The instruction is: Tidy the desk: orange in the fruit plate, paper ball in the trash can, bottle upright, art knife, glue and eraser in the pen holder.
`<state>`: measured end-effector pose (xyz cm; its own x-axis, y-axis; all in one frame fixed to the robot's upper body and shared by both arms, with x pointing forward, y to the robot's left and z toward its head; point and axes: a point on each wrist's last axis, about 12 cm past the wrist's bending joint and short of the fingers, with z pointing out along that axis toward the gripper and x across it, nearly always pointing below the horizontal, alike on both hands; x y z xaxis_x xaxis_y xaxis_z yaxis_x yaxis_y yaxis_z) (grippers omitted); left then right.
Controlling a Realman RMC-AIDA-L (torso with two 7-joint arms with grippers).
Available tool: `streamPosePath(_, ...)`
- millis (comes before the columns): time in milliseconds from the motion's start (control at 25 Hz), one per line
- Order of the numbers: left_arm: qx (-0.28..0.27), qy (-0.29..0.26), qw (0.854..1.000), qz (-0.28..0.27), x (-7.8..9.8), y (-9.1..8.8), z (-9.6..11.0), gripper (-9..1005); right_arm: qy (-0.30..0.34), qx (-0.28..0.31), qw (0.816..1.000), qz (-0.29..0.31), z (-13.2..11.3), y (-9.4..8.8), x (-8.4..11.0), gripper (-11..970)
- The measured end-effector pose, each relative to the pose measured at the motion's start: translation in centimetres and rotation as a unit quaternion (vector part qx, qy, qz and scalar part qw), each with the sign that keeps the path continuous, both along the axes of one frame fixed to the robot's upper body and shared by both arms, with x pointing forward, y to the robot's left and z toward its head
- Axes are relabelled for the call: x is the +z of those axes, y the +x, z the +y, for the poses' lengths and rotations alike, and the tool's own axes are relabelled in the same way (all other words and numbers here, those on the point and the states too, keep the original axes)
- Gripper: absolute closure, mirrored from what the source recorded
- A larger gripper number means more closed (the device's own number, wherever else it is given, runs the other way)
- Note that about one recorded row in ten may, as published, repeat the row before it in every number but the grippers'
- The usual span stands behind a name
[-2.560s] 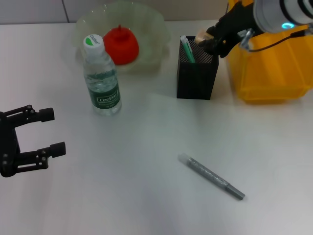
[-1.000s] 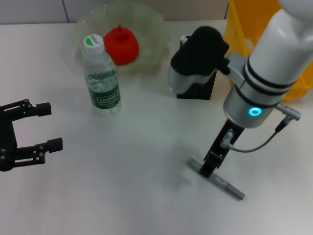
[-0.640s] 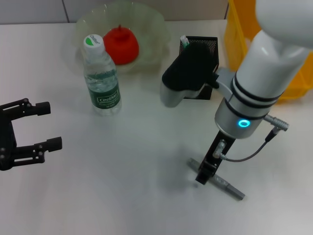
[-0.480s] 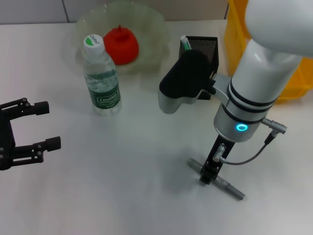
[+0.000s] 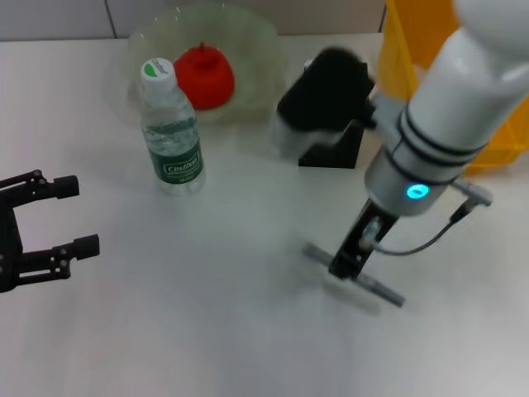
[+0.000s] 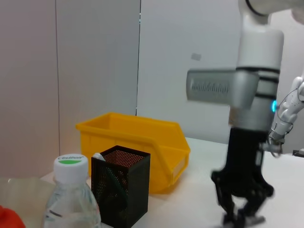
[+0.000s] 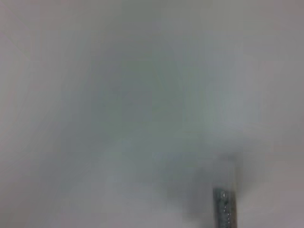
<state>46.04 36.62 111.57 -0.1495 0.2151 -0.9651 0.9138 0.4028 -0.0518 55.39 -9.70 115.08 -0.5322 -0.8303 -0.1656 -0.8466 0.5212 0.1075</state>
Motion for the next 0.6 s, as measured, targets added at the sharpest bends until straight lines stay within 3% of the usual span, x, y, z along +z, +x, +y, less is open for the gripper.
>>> streamPosePath(80, 0.001, -0.001, 1.0, 0.001, -0.1, -0.1, 0.0, 188, 0.017, -0.005, 0.999, -0.029, -0.6, 0.2, 1.7, 819)
streamPosePath(120, 0.001, -0.001, 1.0, 0.002, -0.1, -0.1, 0.0, 188, 0.034, -0.012, 0.997, -0.065, -1.4, 0.4, 3.5, 820)
streamPosePath(200, 0.001, -0.001, 1.0, 0.002, -0.1, -0.1, 0.0, 188, 0.047, -0.014, 0.995, -0.082, -1.8, 0.5, 4.4, 821)
streamPosePath(320, 0.001, -0.004, 1.0, 0.001, -0.2, -0.1, -0.1, 188, 0.121, -0.029, 0.977, -0.176, -4.3, 0.9, 8.4, 822)
streamPosePath(360, 0.001, -0.005, 1.0, 0.001, -0.2, 0.0, -0.2, 188, 0.121, -0.029, 0.977, -0.176, -4.3, 0.9, 8.4, 822)
streamPosePath(440, 0.0, -0.006, 1.0, -0.001, -0.1, 0.2, -0.4, 188, 0.156, -0.031, 0.962, -0.221, -5.3, 1.2, 9.6, 823)
streamPosePath(600, -0.001, -0.008, 1.0, -0.002, 0.0, 0.5, -0.6, 188, 0.196, -0.038, 0.938, -0.285, -6.5, 2.4, 10.0, 825)
